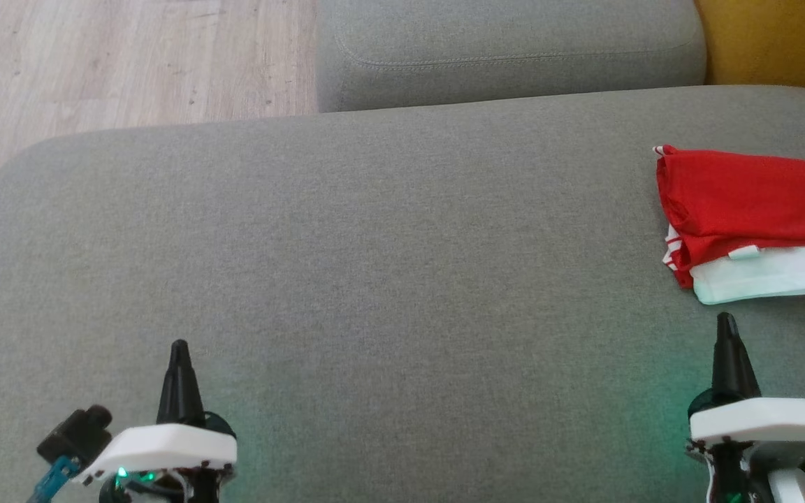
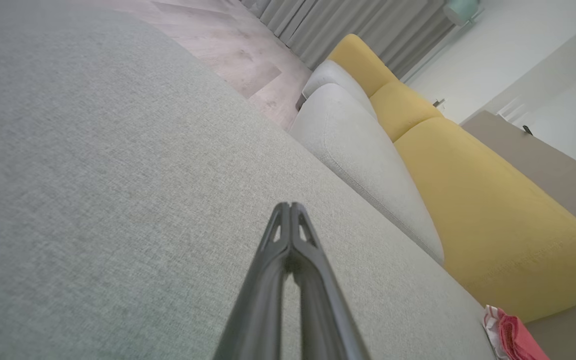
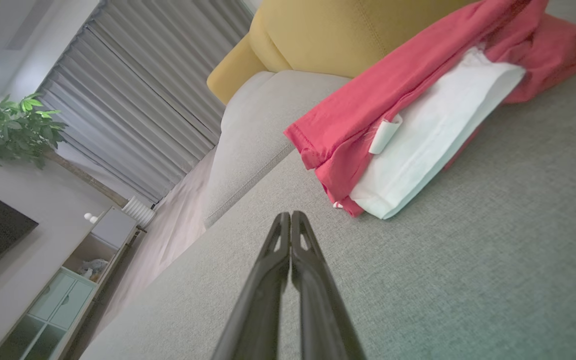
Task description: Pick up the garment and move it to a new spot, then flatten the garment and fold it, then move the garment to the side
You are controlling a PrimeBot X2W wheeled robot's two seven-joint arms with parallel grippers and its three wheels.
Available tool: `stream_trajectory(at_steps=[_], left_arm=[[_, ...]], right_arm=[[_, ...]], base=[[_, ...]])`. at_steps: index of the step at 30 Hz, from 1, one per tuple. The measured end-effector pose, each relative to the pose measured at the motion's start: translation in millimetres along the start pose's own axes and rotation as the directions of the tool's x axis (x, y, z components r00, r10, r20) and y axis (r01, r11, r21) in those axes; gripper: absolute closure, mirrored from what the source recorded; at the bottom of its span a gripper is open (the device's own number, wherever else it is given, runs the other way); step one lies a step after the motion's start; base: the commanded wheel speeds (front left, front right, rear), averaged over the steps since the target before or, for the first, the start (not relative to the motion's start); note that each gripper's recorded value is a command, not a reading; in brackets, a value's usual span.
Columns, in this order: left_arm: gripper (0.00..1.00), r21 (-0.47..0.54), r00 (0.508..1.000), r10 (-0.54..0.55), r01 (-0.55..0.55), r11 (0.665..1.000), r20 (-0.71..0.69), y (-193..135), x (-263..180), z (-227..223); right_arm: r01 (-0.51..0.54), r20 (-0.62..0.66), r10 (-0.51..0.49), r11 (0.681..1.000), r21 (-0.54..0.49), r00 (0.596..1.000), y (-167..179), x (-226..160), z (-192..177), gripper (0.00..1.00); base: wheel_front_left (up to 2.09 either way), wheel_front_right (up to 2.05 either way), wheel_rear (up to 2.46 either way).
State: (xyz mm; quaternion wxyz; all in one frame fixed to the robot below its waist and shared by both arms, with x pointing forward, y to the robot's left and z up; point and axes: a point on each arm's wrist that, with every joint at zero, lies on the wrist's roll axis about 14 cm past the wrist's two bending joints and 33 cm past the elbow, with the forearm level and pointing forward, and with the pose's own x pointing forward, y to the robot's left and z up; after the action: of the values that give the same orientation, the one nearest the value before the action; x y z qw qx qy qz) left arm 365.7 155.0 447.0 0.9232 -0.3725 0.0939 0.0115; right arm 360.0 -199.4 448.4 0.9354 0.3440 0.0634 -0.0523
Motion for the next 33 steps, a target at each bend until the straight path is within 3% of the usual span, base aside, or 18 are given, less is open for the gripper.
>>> stream_trajectory(at_steps=[17,33], left_arm=[[1.0,-0.177,1.0,0.01,-0.009,0.984,0.0,3.0,0.9,7.3],[1.0,-0.339,1.0,0.015,-0.014,0.941,0.002,6.8,0.9,13.7]], right_arm=[[0.017,-0.007,-0.016,0.982,0.189,1.0,-2.7,0.1,2.7,1.0],[0.002,0.001,-0.002,0.932,0.363,1.0,2.5,4.7,10.0,1.0]], base=[[0.0,0.0,0.0],[0.0,0.0,0.0]])
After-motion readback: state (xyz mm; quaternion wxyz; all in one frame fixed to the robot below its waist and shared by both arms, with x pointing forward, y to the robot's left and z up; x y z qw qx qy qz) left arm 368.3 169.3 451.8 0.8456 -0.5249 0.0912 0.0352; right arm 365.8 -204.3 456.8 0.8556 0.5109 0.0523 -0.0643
